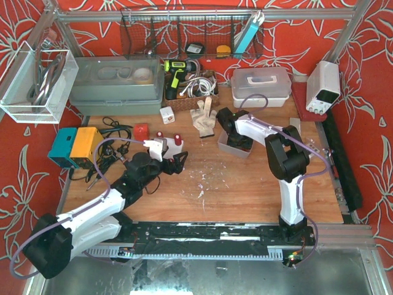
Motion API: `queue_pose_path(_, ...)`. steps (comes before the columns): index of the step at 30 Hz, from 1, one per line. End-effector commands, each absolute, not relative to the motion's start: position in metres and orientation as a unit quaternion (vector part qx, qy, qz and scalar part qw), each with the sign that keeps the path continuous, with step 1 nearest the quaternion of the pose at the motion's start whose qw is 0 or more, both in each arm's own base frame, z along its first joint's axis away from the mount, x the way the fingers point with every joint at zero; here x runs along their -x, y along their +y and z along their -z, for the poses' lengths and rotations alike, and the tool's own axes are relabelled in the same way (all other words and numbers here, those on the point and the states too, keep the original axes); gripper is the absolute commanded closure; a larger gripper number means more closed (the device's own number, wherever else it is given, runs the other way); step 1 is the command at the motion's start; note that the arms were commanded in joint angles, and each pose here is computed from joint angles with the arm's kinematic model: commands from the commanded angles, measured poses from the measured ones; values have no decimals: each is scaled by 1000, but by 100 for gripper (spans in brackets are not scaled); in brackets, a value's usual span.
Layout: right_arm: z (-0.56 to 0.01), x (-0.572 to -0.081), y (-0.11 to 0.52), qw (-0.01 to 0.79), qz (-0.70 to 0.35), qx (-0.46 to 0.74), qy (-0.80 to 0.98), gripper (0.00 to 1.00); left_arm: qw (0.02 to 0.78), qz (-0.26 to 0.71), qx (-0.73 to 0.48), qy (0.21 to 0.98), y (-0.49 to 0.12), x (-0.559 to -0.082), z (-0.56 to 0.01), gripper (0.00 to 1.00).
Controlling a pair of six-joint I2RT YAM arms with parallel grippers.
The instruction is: Install the large spring
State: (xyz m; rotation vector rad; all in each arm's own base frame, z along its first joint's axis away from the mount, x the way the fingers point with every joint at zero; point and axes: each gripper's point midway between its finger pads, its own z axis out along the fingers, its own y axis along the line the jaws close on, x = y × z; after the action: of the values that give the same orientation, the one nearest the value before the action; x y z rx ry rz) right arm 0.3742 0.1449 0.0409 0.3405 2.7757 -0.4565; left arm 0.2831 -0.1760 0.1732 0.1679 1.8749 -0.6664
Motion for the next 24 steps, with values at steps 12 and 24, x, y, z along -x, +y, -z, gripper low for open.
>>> queue_pose_path(12, -15, -371, 157, 133, 118, -134, 975, 59, 563, 275, -75, 776, -178, -288, -192, 0)
queue_pose_path(24, -50, -385, 167, 210, 53, -117, 969, 80, 560, 256, -70, 785, -175, -292, -184, 0)
